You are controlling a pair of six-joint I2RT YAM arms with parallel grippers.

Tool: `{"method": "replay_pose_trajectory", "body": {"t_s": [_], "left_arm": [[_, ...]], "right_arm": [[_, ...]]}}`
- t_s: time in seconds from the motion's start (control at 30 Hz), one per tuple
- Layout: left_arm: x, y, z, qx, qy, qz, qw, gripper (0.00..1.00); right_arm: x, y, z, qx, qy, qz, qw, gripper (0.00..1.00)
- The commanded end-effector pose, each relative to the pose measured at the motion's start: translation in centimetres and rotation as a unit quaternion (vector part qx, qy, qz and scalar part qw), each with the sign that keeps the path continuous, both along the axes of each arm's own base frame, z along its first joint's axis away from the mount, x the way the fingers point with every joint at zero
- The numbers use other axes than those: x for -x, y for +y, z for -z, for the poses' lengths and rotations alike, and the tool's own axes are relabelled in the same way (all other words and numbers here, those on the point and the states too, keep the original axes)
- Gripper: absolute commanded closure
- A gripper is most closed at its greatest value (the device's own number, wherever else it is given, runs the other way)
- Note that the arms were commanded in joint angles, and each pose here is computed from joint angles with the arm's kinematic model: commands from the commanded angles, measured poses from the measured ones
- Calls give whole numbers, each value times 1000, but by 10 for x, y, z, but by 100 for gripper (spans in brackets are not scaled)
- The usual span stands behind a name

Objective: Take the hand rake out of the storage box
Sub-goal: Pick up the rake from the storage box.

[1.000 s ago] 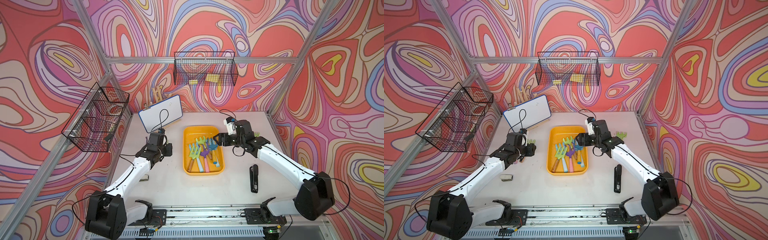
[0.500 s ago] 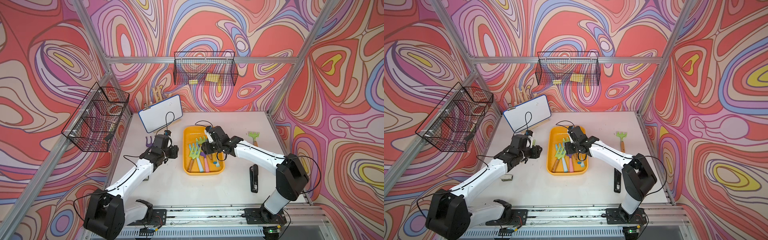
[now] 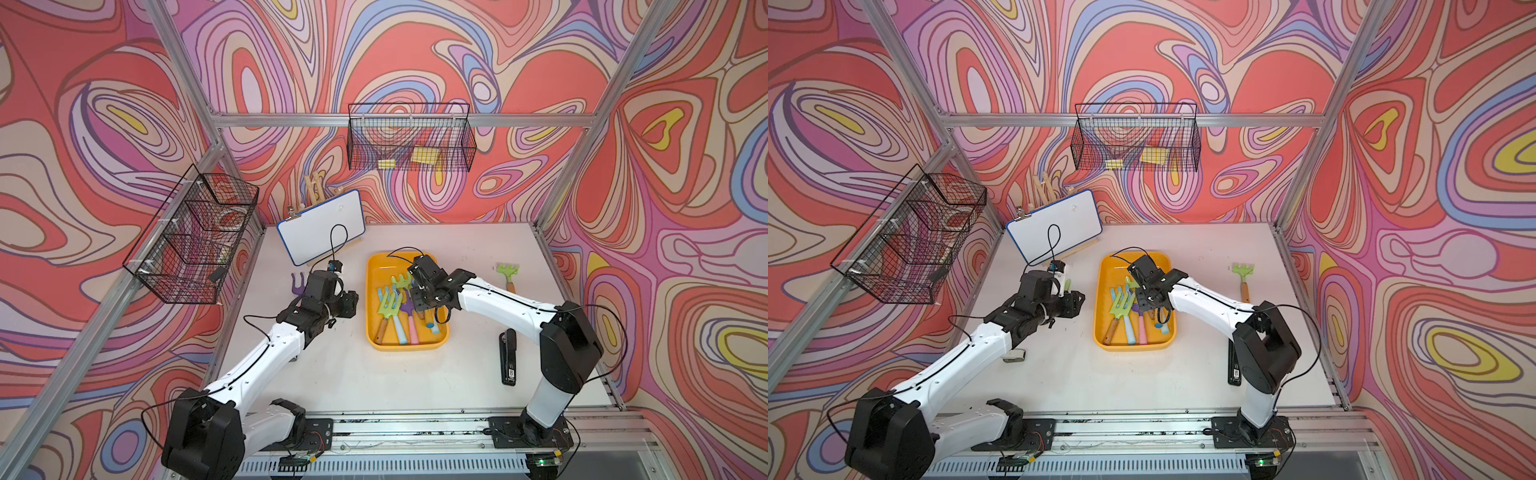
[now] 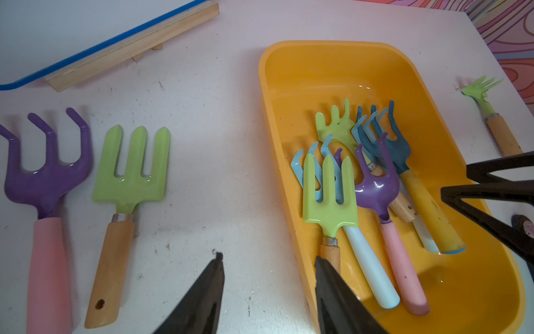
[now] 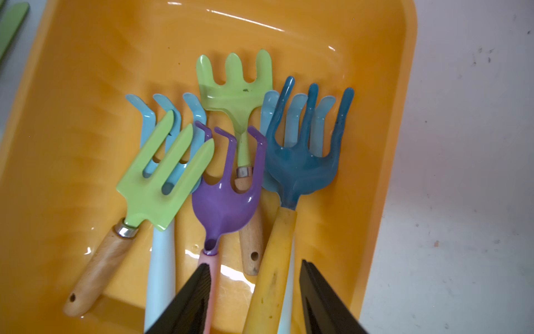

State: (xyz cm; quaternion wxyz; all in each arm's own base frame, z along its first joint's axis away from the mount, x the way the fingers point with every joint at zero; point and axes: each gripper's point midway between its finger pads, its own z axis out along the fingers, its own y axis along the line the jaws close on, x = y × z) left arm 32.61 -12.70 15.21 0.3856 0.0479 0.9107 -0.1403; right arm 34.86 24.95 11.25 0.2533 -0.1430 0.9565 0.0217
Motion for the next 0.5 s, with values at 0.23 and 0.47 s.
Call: {"method": "replay_pose_trajectory", "body": {"t_s": [0.23, 0.47], "left_arm": [[-2, -1, 4, -1, -3, -1, 1000, 45], [-4, -2, 6, -2, 1, 0, 1000, 45]], "right_arm": [[-11, -10, 31, 47, 30, 12, 998, 48], [-16, -21, 45, 47, 46, 23, 998, 48]]}}
